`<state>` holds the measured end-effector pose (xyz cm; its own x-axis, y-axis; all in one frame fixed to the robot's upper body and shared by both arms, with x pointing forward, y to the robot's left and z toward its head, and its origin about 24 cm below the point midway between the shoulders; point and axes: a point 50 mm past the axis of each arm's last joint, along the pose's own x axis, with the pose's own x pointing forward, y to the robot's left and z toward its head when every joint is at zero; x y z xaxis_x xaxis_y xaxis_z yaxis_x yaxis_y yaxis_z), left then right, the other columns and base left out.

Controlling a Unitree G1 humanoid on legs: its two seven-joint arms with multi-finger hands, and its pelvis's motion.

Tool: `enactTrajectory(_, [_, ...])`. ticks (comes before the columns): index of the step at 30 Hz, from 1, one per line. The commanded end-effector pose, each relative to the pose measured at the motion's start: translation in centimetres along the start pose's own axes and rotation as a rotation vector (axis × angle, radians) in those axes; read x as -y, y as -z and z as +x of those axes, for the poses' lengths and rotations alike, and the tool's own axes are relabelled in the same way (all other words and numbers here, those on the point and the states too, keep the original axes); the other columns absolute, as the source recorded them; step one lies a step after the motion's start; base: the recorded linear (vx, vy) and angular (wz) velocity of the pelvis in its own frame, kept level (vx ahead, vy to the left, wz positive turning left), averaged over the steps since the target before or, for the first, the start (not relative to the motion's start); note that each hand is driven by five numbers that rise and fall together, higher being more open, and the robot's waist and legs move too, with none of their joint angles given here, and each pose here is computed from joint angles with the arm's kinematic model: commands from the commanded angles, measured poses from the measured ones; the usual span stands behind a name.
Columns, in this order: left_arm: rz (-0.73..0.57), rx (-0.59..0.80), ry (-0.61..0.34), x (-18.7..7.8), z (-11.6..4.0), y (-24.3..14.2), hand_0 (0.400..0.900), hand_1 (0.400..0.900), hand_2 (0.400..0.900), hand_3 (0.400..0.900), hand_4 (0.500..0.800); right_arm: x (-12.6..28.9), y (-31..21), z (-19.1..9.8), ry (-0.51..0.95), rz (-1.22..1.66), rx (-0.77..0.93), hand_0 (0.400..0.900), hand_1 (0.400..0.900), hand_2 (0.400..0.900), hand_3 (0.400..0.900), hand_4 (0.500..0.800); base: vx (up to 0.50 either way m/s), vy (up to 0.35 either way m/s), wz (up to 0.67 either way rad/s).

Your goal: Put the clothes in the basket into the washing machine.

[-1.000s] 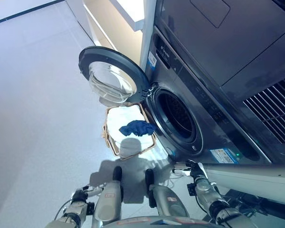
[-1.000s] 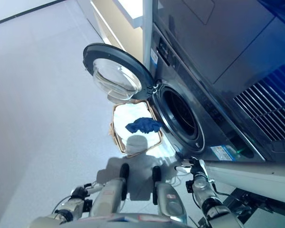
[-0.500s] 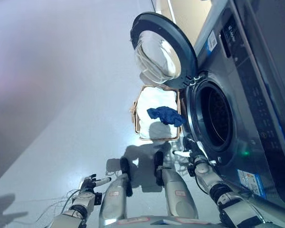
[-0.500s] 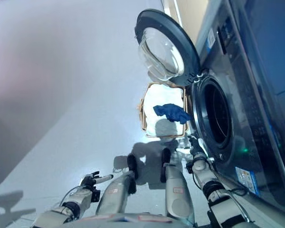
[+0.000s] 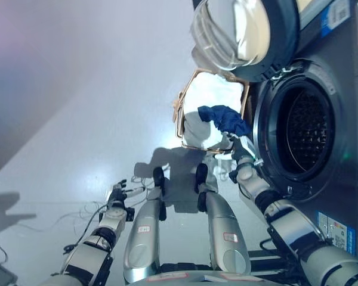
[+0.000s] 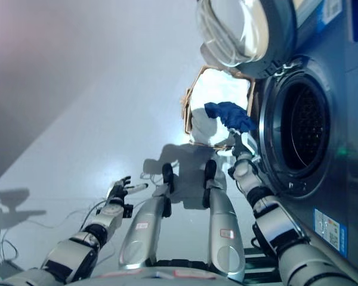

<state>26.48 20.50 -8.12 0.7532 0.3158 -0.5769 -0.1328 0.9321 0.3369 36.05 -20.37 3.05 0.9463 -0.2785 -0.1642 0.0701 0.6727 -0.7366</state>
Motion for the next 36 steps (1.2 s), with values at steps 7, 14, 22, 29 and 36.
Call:
enactTrajectory(7, [-0.117,0.189,-0.182,-3.9,0.7,-4.8,0.9,0.9,0.9,0.9,0.8,7.1,-3.7,2.1,0.33,-0.057,0.095,0.9,0.9,0.9,0.9,0.8,-0.044,0.034,0.22])
enactTrajectory(14, [-0.205,0.303,-0.215,-4.3,0.5,-8.4,0.9,0.9,0.9,0.9,0.8,12.1,-7.4,2.5,0.558,-0.024,0.173,0.9,0.9,0.9,0.9,0.8,0.007,0.05,0.06])
enactTrajectory(22, [-0.301,0.445,-0.203,-4.3,-0.4,-11.9,0.9,0.9,0.9,0.9,0.8,17.4,-9.2,2.3,0.744,0.041,0.18,0.9,0.9,0.9,0.9,0.8,0.014,0.037,0.06])
enactTrajectory(29, [-0.336,0.476,-0.183,-4.7,-0.9,-12.0,0.9,0.9,0.9,0.9,0.8,22.2,-7.6,1.9,0.828,0.107,0.097,0.9,0.9,0.9,0.9,0.8,0.021,0.031,0.02])
enactTrajectory(36, [-0.353,0.417,-0.199,-5.3,-0.5,-10.4,0.9,0.9,0.9,0.9,0.8,23.4,-8.2,1.6,0.827,0.156,0.138,0.9,0.9,0.9,0.9,0.8,-0.041,0.024,-0.07])
